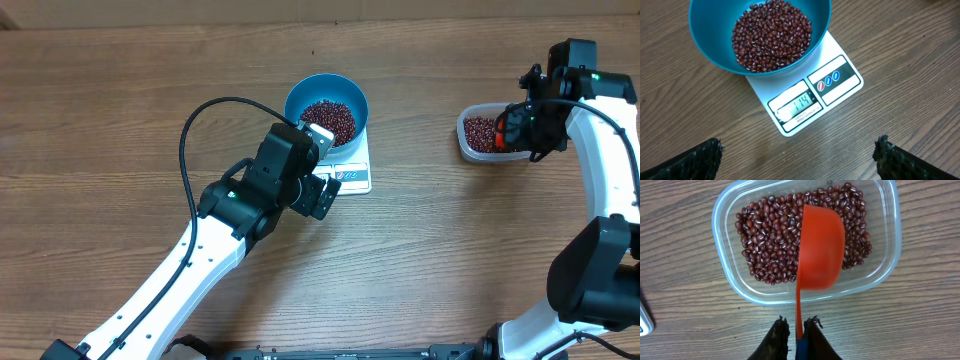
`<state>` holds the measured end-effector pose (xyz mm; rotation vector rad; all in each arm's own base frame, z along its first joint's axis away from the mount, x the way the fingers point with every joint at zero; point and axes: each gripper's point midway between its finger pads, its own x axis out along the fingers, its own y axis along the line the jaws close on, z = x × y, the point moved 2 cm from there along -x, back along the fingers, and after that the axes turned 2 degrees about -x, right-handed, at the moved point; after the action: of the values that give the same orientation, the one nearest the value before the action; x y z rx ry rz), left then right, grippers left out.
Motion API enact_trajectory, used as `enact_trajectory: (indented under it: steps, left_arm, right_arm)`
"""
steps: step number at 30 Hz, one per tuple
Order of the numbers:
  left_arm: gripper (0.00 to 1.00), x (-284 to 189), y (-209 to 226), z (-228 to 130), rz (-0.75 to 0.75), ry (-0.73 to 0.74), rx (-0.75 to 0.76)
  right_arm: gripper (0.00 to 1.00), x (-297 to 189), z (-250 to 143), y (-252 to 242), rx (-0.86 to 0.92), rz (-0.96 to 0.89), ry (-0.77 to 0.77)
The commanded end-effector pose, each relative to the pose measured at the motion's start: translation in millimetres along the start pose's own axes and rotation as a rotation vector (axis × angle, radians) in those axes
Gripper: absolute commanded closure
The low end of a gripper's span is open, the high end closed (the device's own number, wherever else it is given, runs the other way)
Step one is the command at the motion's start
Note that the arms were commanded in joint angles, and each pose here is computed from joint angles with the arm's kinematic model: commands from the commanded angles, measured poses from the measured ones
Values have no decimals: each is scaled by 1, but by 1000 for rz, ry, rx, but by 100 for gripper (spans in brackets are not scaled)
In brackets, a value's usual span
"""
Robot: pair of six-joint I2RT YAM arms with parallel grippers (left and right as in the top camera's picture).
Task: Scoop item into bowl and weigh 150g on scale
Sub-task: 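Lower the red scoop into the beans to scoop again, right gripper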
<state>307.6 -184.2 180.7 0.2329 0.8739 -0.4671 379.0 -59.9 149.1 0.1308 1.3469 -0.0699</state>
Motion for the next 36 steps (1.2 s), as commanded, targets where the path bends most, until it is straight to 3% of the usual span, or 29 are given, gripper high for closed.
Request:
enact_trajectory:
  steps: [1, 11, 14, 17, 18, 21, 36]
  left_arm:
    - [1, 3, 0, -2, -3, 7, 10]
    - [0, 3, 0, -2, -3, 7, 10]
    - [0, 3, 0, -2, -3, 7, 10]
    - [0, 3, 0, -2, -3, 7, 10]
    - [0, 3, 0, -2, -3, 7, 10]
    - [0, 3, 0, -2, -3, 7, 10]
    - [1, 3, 0, -2, -3, 7, 10]
  right_arm:
    - [84, 0, 3, 0, 1, -3, -14]
    - [78, 0, 6, 0, 0, -3, -27]
    - [83, 0, 8, 0, -1, -4, -34]
    - [78, 0, 9, 0, -1, -4, -40]
    - [79, 0, 10, 0, -1, -4, -46]
    - [96, -1, 12, 0, -2, -4, -55]
    - [96, -1, 19, -8, -14, -59, -81]
